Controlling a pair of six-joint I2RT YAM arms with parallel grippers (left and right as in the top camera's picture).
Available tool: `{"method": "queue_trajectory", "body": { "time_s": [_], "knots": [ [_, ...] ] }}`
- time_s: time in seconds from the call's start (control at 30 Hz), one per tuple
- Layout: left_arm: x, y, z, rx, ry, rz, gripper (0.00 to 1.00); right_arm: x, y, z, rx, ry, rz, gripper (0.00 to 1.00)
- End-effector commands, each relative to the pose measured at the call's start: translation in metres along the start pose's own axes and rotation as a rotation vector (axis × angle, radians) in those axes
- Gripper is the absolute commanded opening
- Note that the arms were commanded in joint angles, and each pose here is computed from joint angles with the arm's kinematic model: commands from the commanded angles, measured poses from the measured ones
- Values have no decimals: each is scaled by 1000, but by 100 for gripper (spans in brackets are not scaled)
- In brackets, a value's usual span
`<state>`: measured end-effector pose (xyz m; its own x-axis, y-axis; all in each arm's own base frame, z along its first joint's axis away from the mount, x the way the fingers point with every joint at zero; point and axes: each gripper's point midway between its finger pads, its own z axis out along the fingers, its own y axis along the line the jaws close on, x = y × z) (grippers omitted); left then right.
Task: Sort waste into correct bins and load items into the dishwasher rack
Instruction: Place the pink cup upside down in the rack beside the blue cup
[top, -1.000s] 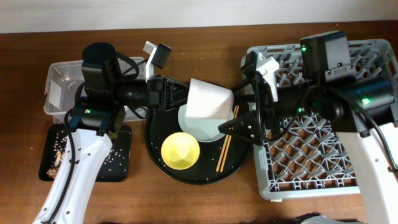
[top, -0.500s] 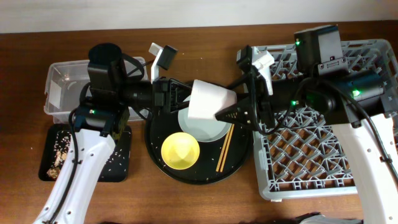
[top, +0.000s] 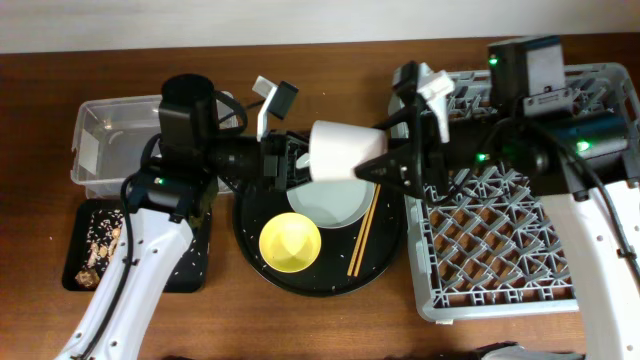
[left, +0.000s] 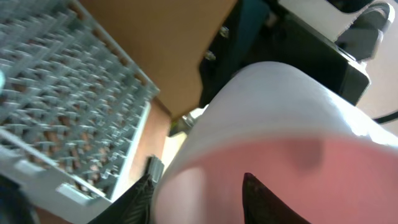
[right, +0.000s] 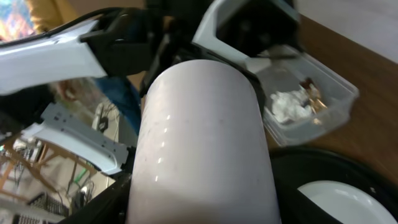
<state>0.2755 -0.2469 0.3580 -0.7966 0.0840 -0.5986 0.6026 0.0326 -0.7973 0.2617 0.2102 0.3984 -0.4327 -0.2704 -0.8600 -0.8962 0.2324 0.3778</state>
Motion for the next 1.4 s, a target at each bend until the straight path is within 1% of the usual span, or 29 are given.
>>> {"method": "queue_trajectory", "body": {
  "time_s": [0.0, 0.03, 0.07, 0.1, 0.13, 0.17, 0.2, 0.27, 0.3, 0.37, 0.43, 0.5, 0.57, 0.63, 0.73, 0.87, 0.97, 1.17, 1.2, 1.27, 1.37],
  "knots": [
    [-27, 37, -21, -204, -149, 5, 49, 5, -15, -15, 75, 4, 63, 58],
    [-34, 52, -31, -286, -201, -19, 53, 11, -23, -18, 119, 24, 85, 57],
    [-37, 76, -45, -407, -257, -77, 57, 21, -35, -25, 191, 60, 124, 57],
    [-35, 96, -57, -521, -295, -134, 60, 30, -50, -32, 283, 92, 186, 57],
    [-28, 116, -69, -643, -315, -175, 60, 39, -67, -42, 390, 119, 255, 56],
    [-22, 129, -78, -726, -325, -215, 63, 47, -81, -52, 487, 141, 305, 56],
    [-9, 144, -91, -832, -326, -276, 72, 61, -104, -72, 664, 179, 386, 56],
    [4, 155, -103, -925, -320, -330, 94, 78, -129, -104, 908, 211, 488, 56],
    [9, 158, -106, -952, -315, -348, 99, 85, -140, -123, 1037, 219, 536, 56],
    [11, 159, -106, -954, -309, -355, 99, 94, -152, -148, 1205, 224, 591, 56],
    [11, 159, -106, -954, -309, -355, 99, 102, -162, -165, 1293, 231, 635, 56],
    [11, 159, -106, -954, -309, -355, 99, 111, -178, -177, 1322, 231, 680, 56],
    [11, 158, -106, -954, -310, -355, 99, 129, -202, -190, 1349, 251, 751, 56],
    [11, 159, -106, -954, -309, -355, 99, 156, -232, -198, 1352, 295, 836, 56],
    [11, 159, -106, -954, -309, -355, 99, 182, -262, -187, 1308, 348, 899, 56],
    [11, 159, -106, -954, -309, -355, 99, 203, -300, -170, 1253, 392, 890, 56],
    [11, 159, -106, -954, -309, -355, 99, 216, -312, -165, 1243, 419, 905, 56],
    [11, 158, -106, -954, -310, -355, 99, 219, -313, -163, 1236, 426, 913, 57],
    [11, 159, -106, -954, -309, -355, 99, 220, -313, -163, 1235, 428, 914, 60],
    [11, 159, -106, -954, -309, -355, 99, 221, -312, -163, 1232, 433, 919, 64],
    [11, 159, -106, -954, -309, -355, 99, 221, -311, -163, 1230, 437, 921, 73]
  ]
}}
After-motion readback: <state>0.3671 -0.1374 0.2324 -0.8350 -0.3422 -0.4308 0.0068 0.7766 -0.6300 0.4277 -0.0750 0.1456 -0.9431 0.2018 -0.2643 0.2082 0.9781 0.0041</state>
